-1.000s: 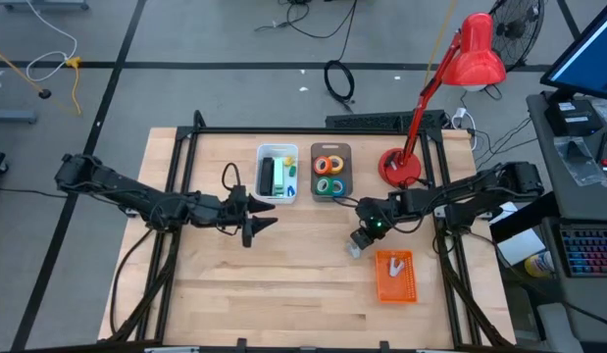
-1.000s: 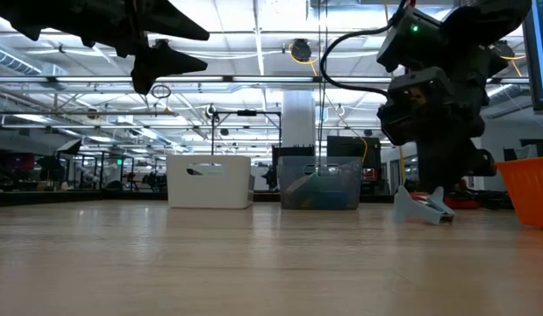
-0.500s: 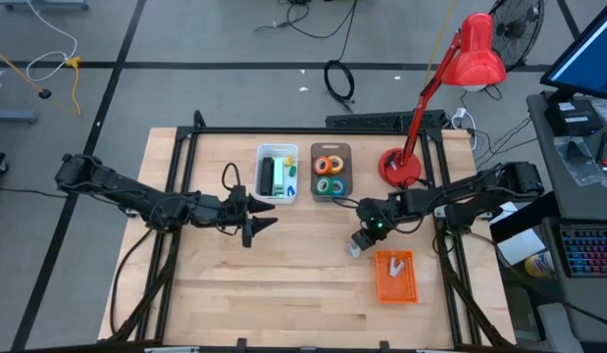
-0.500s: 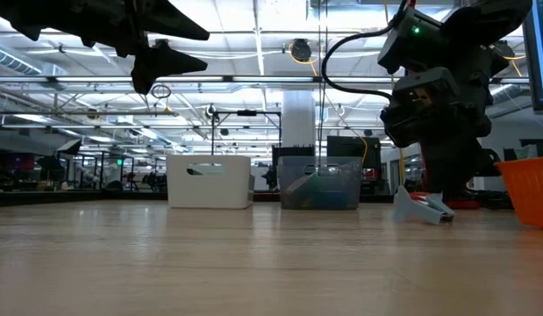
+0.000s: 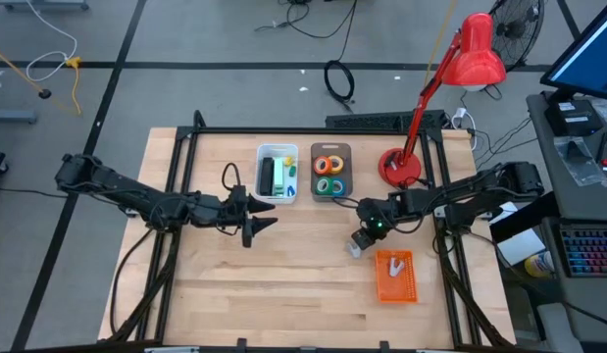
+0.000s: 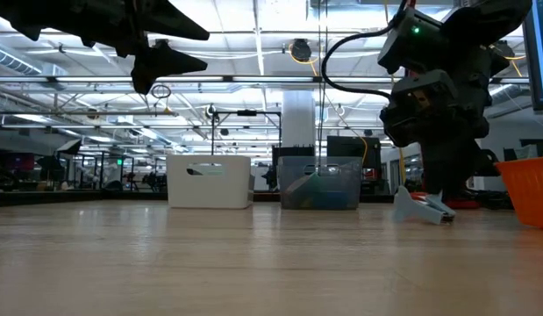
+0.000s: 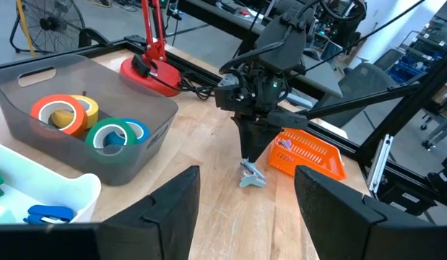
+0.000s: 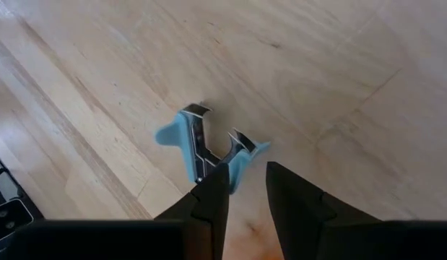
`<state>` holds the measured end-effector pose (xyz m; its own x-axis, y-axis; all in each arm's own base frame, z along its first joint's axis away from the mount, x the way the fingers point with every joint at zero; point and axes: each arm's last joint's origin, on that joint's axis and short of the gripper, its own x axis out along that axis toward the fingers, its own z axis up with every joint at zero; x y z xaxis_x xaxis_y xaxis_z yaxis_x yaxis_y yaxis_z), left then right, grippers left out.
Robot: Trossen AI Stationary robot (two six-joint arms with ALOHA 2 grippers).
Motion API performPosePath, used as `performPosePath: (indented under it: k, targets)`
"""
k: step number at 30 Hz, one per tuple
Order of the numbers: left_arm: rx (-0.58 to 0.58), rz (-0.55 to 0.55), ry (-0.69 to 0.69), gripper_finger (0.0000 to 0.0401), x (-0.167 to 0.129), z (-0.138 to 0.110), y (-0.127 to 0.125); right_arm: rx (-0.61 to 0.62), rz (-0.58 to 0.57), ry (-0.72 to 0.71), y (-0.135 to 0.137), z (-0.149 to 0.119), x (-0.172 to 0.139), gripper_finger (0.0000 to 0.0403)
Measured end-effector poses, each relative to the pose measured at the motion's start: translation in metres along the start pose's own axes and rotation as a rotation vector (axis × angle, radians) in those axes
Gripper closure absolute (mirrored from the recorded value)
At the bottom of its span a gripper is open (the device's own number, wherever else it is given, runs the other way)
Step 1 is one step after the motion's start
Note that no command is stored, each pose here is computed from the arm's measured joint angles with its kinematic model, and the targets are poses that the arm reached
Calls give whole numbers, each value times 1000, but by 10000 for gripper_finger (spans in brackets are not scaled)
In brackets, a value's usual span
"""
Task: Pick and place Stapler, Stapler remover, tape
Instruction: Put the blue staple remover into the orange bin
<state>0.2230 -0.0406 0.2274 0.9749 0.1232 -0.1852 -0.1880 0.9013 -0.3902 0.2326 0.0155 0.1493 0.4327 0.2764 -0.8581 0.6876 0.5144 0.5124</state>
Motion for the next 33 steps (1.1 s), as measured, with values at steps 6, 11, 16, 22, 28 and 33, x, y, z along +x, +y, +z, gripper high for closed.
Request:
performPosePath:
  k: [6, 11, 16, 22, 28, 33]
  targets:
    - [0, 0, 0, 174, 0, 0, 0, -10, -4, -7, 0, 0, 0, 362]
    - [3, 0, 0, 174, 0, 0, 0, -25, -2, -32, 1, 1, 0, 397]
    - [3, 0, 0, 174, 0, 0, 0, -37, 3, -35, 1, 2, 0, 399]
    - [4, 1, 0, 174, 0, 0, 0, -71, 98, -83, 8, 7, -8, 401]
    - [26, 10, 19, 174, 0, -2, 1, -97, 255, -114, 21, 2, -37, 402]
    - [39, 10, 21, 174, 0, -2, 1, -64, 319, -77, 25, -19, -62, 402]
